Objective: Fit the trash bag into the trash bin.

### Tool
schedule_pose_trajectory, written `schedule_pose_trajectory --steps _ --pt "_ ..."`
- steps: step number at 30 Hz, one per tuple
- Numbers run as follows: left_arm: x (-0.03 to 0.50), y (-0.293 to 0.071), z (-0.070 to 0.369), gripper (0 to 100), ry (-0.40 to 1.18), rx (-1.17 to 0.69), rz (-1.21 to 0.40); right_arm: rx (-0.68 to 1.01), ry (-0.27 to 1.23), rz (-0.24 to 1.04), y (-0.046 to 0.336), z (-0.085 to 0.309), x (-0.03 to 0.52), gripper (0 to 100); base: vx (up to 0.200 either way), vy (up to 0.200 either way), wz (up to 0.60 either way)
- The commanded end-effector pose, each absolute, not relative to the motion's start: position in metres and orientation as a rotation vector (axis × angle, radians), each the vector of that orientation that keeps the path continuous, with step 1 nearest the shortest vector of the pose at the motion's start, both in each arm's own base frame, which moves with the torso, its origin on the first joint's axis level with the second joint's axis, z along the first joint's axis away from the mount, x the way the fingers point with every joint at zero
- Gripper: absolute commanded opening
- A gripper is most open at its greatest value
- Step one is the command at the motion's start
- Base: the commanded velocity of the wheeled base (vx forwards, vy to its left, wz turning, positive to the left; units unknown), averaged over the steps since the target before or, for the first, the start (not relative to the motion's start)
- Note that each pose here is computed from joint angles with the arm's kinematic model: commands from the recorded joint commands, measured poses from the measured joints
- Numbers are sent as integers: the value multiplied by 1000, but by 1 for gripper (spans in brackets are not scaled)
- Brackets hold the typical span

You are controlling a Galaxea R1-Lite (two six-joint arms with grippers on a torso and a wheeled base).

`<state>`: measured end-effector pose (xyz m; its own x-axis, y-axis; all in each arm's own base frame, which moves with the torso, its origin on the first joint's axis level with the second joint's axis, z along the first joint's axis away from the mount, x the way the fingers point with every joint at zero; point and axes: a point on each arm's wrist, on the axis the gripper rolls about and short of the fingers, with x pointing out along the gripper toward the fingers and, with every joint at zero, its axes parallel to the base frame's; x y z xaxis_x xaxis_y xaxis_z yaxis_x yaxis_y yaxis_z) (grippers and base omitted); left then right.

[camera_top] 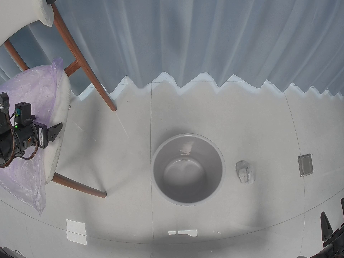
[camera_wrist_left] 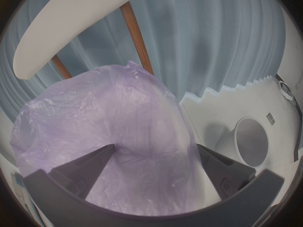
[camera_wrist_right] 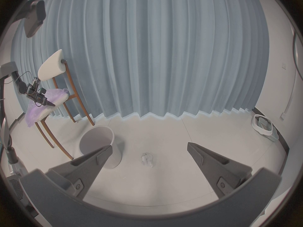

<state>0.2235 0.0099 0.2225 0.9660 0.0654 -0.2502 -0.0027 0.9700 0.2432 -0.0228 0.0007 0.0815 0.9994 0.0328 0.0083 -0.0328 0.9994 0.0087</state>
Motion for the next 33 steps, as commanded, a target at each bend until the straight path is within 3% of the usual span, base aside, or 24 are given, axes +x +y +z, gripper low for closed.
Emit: schedule_pose_trajectory --steps 1,10,19,29,33 --pt "229 16 213 0 300 234 31 9 -6 34 1 76 -23 100 0 0 0" --pt "228 15 210 0 308 164 28 11 -7 34 1 76 -23 100 0 0 0" --pt "217 10 221 0 261 -203 -49 9 -8 34 1 76 -23 100 0 0 0" --pt "200 10 224 0 267 -510 -144 11 -7 34 1 76 -23 100 0 0 0" --pt "199 16 224 0 262 -547 -121 11 -6 34 1 76 -23 100 0 0 0"
